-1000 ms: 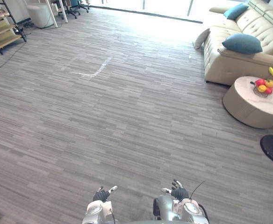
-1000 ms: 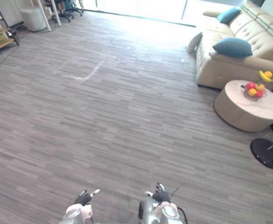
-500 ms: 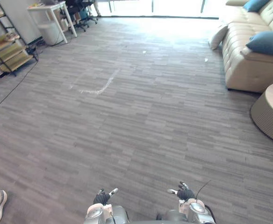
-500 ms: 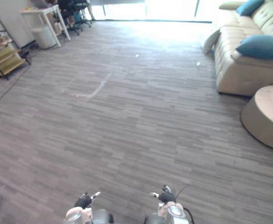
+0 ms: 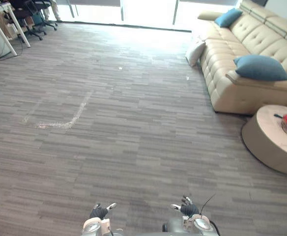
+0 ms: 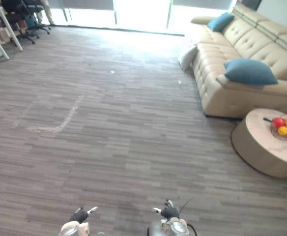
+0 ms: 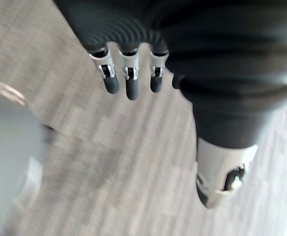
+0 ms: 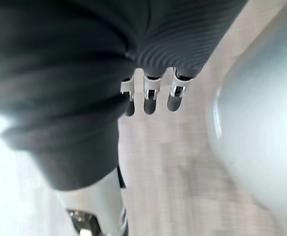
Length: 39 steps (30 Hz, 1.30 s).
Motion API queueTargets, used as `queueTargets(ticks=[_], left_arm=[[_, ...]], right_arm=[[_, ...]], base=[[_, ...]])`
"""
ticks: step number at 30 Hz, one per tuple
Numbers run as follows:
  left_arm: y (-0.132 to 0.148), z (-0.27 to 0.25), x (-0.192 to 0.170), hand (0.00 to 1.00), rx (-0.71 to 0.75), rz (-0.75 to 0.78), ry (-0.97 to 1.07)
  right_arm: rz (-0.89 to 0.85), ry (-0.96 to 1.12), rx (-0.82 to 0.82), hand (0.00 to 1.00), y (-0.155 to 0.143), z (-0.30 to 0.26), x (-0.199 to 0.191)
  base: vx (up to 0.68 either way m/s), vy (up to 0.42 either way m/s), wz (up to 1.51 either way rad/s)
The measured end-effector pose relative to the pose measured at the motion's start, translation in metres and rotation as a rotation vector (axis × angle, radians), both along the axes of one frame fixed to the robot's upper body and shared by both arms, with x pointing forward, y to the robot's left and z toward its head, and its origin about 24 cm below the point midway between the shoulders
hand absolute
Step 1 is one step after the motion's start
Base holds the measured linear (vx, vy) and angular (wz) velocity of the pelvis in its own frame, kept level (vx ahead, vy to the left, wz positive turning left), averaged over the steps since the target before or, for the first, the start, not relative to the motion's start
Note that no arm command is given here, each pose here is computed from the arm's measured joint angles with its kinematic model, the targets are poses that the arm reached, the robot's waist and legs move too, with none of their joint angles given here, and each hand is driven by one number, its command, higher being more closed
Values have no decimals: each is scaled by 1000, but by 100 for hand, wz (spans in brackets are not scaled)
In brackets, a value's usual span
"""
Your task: Pick up cushions and gather them together orderly.
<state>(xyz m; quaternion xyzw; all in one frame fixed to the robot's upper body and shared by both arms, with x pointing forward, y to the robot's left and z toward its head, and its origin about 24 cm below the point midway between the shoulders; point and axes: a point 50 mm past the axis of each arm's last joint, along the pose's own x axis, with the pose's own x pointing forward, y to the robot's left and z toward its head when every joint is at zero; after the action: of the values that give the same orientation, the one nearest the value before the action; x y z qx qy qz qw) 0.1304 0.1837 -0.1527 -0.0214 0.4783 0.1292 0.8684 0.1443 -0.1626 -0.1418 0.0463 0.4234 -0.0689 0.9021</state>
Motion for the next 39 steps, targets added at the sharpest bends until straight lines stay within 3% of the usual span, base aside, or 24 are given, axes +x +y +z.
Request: queueTargets(ticks=[5,9,17,28,39], left_arm=[[-33,-3,1,0,-70,-96,15],[-34,-4,-1,0,-71,-97,24],[-14,7,8,0,-27,-16,-77],[11,3,-2,0,35,20,-22],[-33,-1,6,0,-50,-115,5]], right_arm=[[-9,-14,-38,0,-17,4,8],[-32,-5,-67,0,-31,5,8],[17,25,-10,0,-4,0,10],[25,91,25,0,11,-9,-12],[23,-12,-42,0,-14,4,13]], base=[[608,-161,52],[565,-246,18],[565,-79,-44],[671,285,-57],[586,5,25]])
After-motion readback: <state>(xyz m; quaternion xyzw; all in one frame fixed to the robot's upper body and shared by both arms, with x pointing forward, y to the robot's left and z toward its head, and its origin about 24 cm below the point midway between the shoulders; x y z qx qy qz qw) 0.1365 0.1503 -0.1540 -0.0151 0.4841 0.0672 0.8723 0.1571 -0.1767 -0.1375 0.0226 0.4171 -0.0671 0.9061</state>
